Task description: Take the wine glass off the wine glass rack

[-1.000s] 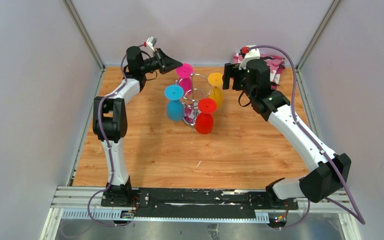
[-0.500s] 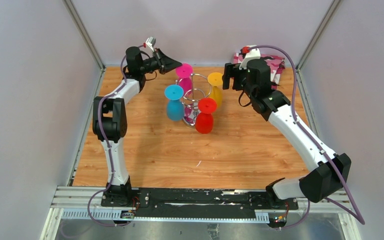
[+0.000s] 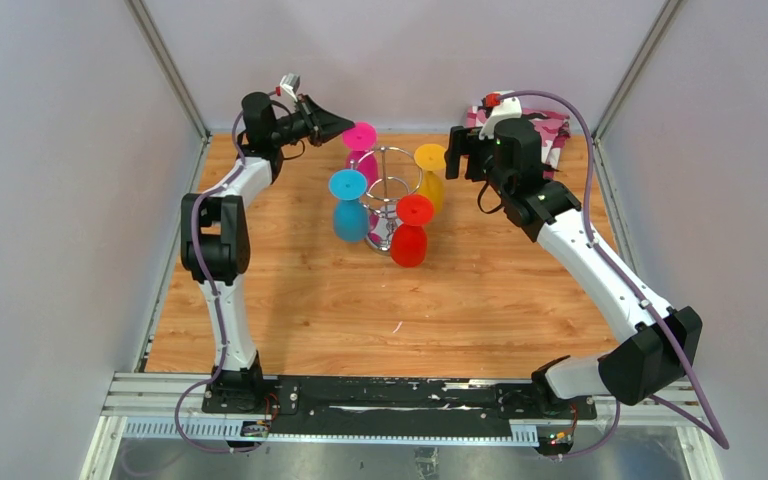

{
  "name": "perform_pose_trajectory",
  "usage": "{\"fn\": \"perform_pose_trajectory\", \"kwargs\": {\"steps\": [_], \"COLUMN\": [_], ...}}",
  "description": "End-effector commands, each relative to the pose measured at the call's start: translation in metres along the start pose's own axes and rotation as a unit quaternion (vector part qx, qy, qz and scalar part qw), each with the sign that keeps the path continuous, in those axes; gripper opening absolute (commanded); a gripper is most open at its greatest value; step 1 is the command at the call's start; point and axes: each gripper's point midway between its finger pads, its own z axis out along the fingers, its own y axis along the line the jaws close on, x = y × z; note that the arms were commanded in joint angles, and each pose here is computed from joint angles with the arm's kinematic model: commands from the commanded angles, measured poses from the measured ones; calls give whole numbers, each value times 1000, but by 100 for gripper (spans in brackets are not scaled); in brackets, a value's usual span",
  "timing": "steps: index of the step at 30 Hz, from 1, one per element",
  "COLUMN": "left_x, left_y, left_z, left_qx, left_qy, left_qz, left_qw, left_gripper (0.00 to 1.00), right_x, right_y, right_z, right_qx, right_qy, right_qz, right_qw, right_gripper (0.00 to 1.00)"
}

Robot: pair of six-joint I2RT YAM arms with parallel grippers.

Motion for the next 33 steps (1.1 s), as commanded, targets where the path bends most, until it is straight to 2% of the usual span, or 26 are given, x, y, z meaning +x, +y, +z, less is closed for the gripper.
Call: {"fn": "perform_pose_trajectory", "kwargs": {"steps": [1,17,22,28,33], "left_x": [-14,-55,-58,-40,-23], "left_y": [-25,-71,-128,-221,-254], "left_z": [-5,7,-6,-42,-60], "left_qx": [10,52,111,263,286], "left_qy": [-17,-50,-77,-83,-96], "left_qz": [13,34,65,109,166], "left_qw": [1000,997,989,955,939], "left_gripper": [0,0,0,0,0], "right_x": [-1,4,10,16,18], "right_y": [-4,-3,-9,-27,-34], "right_z": [1,7,14,21,21], "right_qx": [1,-2,3,-4,-51], "right_qy": [-5,3,9,15,9], "right_qz": [11,14,19,51,88], "right_qw": [1000,1000,1000,999,995], "right_gripper": [88,88,88,89,89]}}
